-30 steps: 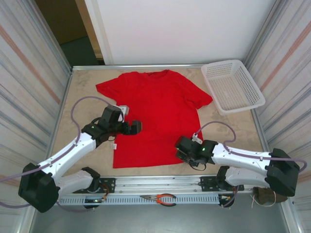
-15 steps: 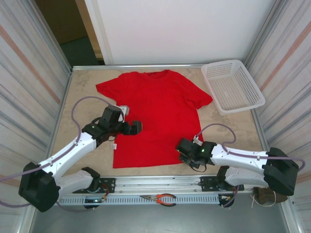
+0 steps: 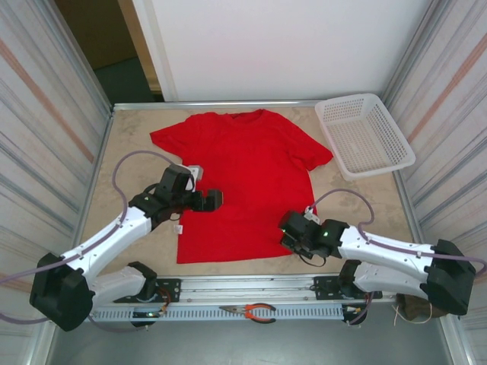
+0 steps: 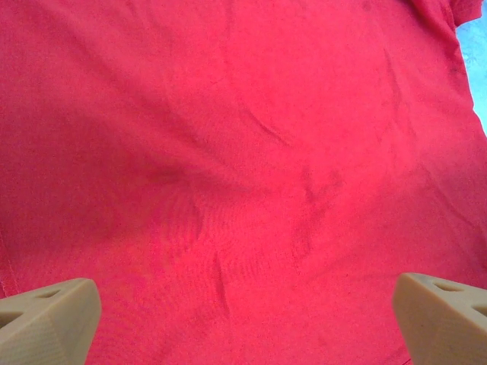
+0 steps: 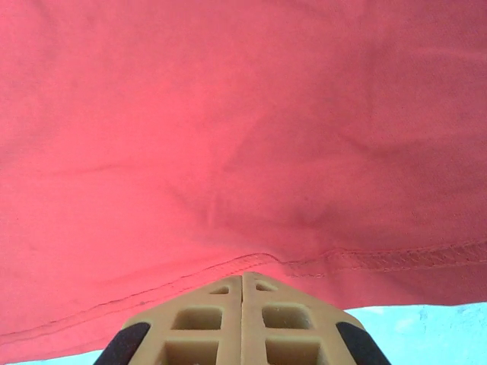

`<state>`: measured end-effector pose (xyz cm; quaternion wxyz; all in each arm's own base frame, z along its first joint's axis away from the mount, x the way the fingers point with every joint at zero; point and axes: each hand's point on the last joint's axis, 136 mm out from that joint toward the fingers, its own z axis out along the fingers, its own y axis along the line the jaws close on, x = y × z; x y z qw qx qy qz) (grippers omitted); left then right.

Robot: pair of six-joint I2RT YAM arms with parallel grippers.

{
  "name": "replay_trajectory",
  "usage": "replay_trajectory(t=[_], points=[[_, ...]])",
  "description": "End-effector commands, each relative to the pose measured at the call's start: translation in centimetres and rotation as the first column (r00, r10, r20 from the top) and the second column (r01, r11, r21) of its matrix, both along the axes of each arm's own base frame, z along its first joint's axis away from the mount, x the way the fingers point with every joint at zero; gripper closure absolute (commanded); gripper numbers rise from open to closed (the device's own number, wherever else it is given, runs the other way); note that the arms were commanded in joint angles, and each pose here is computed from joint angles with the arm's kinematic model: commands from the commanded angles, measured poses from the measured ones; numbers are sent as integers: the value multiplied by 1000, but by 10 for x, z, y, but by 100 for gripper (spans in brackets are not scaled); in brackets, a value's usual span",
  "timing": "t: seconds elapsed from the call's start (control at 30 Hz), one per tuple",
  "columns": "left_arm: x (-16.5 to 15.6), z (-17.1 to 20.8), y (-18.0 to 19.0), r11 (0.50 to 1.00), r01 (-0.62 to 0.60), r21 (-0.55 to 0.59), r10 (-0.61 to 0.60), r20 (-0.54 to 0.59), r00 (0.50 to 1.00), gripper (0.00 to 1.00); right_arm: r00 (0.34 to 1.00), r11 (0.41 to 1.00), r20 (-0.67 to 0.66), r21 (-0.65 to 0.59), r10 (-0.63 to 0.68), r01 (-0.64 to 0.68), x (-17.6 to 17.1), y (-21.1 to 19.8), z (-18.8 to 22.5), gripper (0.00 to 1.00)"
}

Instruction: Fold the inside-out t-shirt

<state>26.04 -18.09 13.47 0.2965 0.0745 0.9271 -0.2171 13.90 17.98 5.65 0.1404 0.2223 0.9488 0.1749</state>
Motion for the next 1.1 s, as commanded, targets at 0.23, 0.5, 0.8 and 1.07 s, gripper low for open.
replay_trajectory(t=[0.23,0.5,0.8,1.07], points=[[-1,-2,-9,999,45,-7,-45,-3,999,1,998,987,-32,-151,54,-58,-5,-17,-12,70],[-1,-3,-10,999,45,-15,-45,-8,999,1,987,924,-71,-346,147,-163,-7,-15,-22,67],[-1,-2,-10,999,45,-15,-45,-5,999,1,982,905,-80,-382,172,-189,-9,-10,-28,81],[0,-1,-11,999,46,-18,-46,-3,999,1,981,904,-49,-382,186,-190,-5,-11,-17,100]])
